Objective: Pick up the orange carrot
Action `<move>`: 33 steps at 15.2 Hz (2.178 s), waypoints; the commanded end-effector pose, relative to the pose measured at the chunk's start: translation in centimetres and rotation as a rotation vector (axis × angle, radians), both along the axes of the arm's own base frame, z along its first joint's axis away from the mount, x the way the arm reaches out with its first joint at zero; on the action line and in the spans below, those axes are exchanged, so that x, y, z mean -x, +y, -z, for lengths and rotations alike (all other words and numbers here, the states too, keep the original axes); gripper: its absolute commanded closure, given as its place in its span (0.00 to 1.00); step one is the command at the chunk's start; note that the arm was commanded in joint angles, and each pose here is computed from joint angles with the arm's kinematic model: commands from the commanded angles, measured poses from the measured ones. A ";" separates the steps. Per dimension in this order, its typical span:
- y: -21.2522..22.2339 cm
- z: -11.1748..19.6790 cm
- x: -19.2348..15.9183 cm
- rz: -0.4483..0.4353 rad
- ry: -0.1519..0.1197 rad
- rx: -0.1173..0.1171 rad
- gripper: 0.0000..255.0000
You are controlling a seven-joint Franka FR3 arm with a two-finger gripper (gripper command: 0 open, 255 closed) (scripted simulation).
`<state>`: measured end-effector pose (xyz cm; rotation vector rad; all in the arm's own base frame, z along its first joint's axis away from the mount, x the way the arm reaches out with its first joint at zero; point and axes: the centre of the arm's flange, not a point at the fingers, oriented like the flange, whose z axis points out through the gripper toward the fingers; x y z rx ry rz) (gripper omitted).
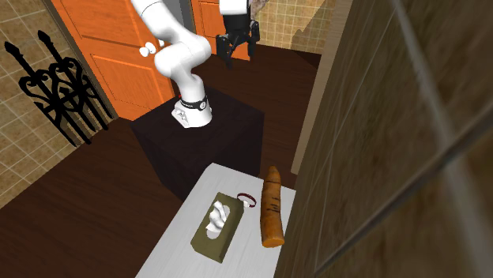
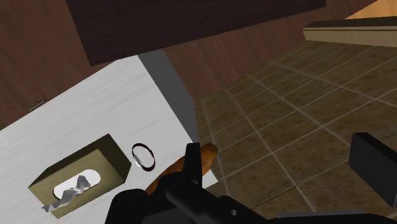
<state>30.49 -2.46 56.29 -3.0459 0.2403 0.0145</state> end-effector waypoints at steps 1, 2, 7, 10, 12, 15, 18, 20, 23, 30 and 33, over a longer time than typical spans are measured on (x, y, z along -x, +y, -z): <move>0.0 0.0 0.0 0.000 0.000 0.000 0.00; 0.2 1.1 -0.6 0.026 -0.001 0.004 0.00; 0.8 6.7 -3.9 0.156 -0.006 0.025 0.00; 0.8 10.0 -5.9 0.234 -0.009 0.037 0.00; 0.8 12.2 -7.3 0.286 -0.011 0.046 0.00; 0.5 15.5 -9.3 0.364 -0.014 0.058 0.00; 0.1 18.8 -11.3 0.442 -0.018 0.071 0.00; -0.3 21.0 -12.6 0.494 -0.020 0.079 0.00; -1.1 24.3 -14.6 0.572 -0.023 0.091 0.00; -3.6 31.9 -18.9 0.754 -0.030 0.121 0.00; -4.7 34.4 -20.2 0.815 -0.032 0.130 0.00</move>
